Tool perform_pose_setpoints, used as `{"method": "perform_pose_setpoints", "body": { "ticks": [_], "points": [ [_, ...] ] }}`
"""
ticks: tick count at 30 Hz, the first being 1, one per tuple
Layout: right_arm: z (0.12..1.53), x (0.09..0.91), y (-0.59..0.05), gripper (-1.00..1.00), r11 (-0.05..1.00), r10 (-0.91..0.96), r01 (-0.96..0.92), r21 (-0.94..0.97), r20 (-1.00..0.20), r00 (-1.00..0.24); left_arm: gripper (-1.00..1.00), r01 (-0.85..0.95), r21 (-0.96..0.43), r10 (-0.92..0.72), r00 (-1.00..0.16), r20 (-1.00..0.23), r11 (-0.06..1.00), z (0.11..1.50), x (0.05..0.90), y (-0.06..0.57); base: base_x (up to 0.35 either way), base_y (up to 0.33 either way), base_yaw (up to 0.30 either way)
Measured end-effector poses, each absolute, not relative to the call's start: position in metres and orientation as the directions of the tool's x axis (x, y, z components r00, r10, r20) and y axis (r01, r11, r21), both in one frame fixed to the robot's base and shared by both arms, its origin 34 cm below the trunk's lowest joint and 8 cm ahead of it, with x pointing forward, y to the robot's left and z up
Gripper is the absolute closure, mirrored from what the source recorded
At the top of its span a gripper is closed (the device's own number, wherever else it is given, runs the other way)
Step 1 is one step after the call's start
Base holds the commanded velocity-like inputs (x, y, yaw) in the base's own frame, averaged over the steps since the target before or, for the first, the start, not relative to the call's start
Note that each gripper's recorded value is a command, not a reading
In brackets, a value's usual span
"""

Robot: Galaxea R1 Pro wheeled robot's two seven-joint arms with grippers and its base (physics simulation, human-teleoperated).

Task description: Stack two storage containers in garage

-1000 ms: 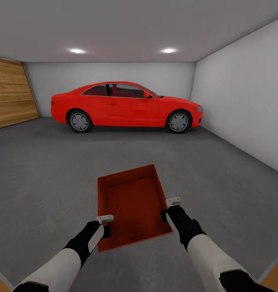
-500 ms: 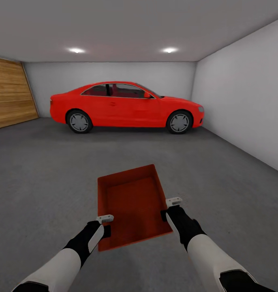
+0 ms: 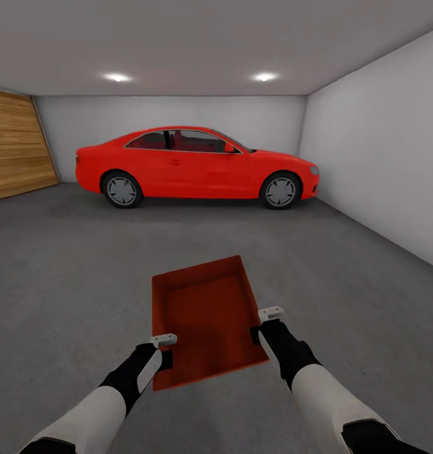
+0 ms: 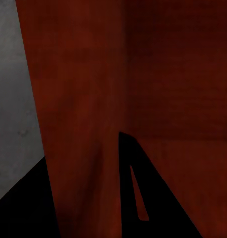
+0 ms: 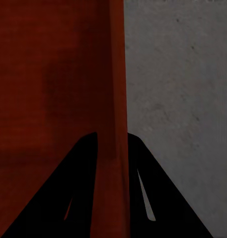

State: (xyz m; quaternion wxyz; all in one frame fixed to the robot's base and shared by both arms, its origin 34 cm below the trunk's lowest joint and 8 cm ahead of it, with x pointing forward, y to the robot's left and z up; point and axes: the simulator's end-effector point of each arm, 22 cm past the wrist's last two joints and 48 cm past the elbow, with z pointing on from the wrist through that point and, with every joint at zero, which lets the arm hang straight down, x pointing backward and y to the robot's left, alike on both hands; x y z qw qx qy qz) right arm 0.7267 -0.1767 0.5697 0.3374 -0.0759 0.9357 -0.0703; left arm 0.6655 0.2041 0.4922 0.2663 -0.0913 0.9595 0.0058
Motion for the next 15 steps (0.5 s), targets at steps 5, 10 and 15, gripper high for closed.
{"method": "perform_pose_setpoints", "body": {
  "ticks": [5, 10, 15],
  "points": [
    [0.5696, 0.7265, -0.1767, 1.0, 0.979, -0.189, -0.094, -0.182, -0.621, -0.761, 1.0, -0.178, -0.037, -0.172, -0.842, -0.512, 0.983, 0.4922, 0.6654, 0.2042, 0.335, 0.0, 0.0],
    [0.5696, 0.7266, -0.1767, 1.0, 0.979, -0.189, -0.094, -0.182, -0.621, -0.761, 1.0, -0.178, -0.037, -0.172, -0.842, -0.512, 0.983, 0.4922, 0.6655, 0.2042, 0.336, 0.0, 0.0],
    [0.5697, 0.7266, -0.1766, 1.0, 0.979, -0.189, -0.094, -0.183, -0.621, -0.761, 1.0, -0.178, -0.037, -0.172, -0.841, -0.512, 0.983, 0.4923, 0.6655, 0.2042, 0.336, 0.0, 0.0]
  ]
}}
